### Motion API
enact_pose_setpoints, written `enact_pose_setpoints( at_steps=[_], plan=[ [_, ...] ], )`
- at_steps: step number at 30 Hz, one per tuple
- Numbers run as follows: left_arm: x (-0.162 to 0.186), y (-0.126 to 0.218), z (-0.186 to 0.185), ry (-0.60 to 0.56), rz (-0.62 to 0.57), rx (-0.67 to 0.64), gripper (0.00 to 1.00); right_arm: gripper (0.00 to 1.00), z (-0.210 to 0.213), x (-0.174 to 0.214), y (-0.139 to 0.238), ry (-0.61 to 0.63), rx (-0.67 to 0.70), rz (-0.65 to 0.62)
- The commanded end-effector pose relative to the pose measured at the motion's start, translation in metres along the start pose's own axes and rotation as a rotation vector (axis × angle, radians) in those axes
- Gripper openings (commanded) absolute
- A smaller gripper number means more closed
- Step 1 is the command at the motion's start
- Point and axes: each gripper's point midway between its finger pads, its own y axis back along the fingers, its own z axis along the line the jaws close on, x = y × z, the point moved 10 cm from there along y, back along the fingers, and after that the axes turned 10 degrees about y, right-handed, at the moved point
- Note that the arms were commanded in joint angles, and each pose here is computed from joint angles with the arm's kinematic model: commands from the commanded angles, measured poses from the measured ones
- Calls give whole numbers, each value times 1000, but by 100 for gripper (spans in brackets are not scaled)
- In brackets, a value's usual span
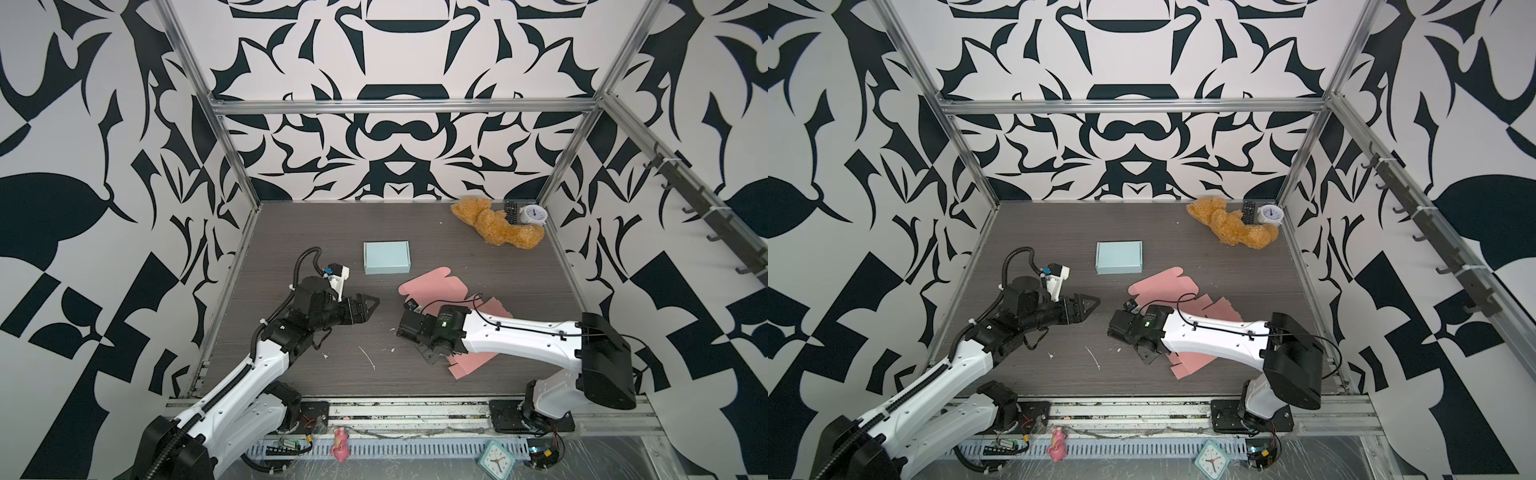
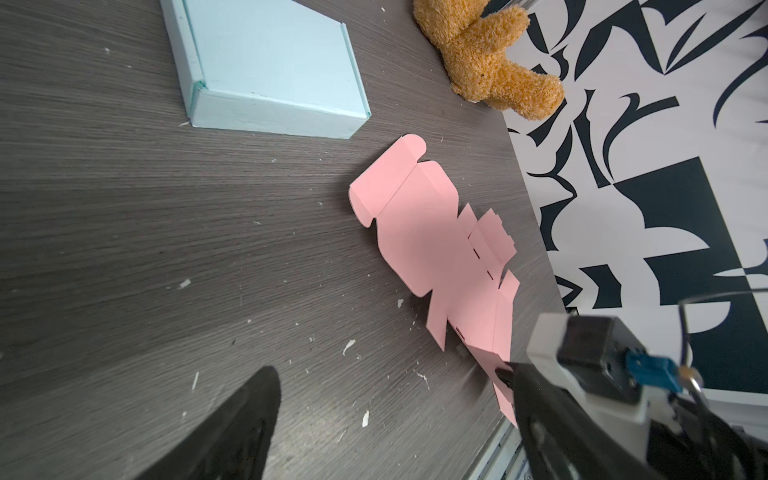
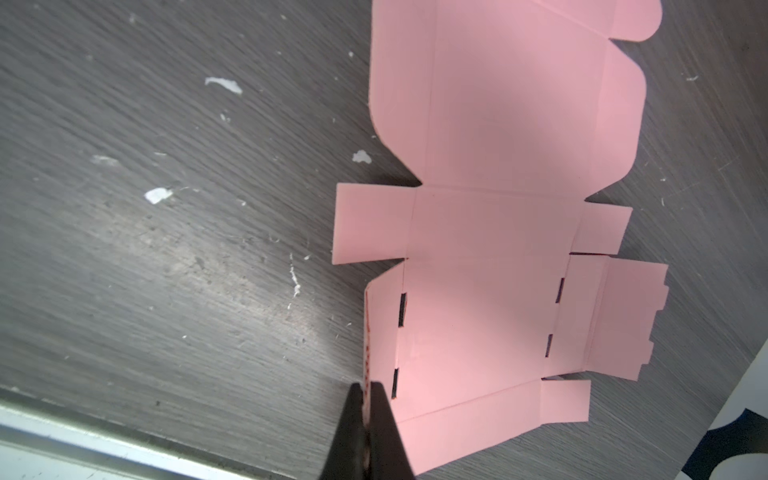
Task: Fold the paper box
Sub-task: 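Drag the pink blank toward the left gripper with the right gripper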
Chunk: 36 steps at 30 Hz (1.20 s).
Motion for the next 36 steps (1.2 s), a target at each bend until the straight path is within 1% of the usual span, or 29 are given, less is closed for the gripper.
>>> enact_pose_setpoints(
  at_steps=[1, 4, 7, 11, 13, 14, 18, 24, 27, 31, 36],
  plan=[
    [-7, -3, 2, 14, 27, 32, 89, 6, 3, -2, 17, 29, -6, -57],
    [-13, -5, 5, 23, 27, 9, 87, 6, 7, 4, 22, 62, -41, -83],
    [-21, -2, 9, 50, -8, -1, 86, 6, 14, 11, 21, 118, -93, -94],
    [-32, 3, 10, 65, -47, -30, 86, 7, 28, 18, 24, 232, -184, -133],
    [-36, 4, 12, 75, -54, -39, 86, 7, 32, 19, 27, 289, -199, -153],
    [-39, 5, 12, 78, -59, -42, 86, 7, 36, 20, 30, 322, -238, -155],
    [-42, 7, 12, 82, -70, -54, 86, 7, 44, 17, 32, 439, -252, -171],
    [-41, 8, 14, 88, -67, -64, 86, 7, 56, 7, 29, 582, -295, -224],
    [-40, 14, 18, 88, -75, -82, 86, 7, 59, 4, 21, 678, -260, -268],
    [-40, 25, 27, 113, -94, -81, 86, 6, 62, -2, 15, 757, -217, -293],
    [-38, 33, 34, 129, -110, -68, 86, 8, 60, -1, 5, 835, -180, -321]
  ],
)
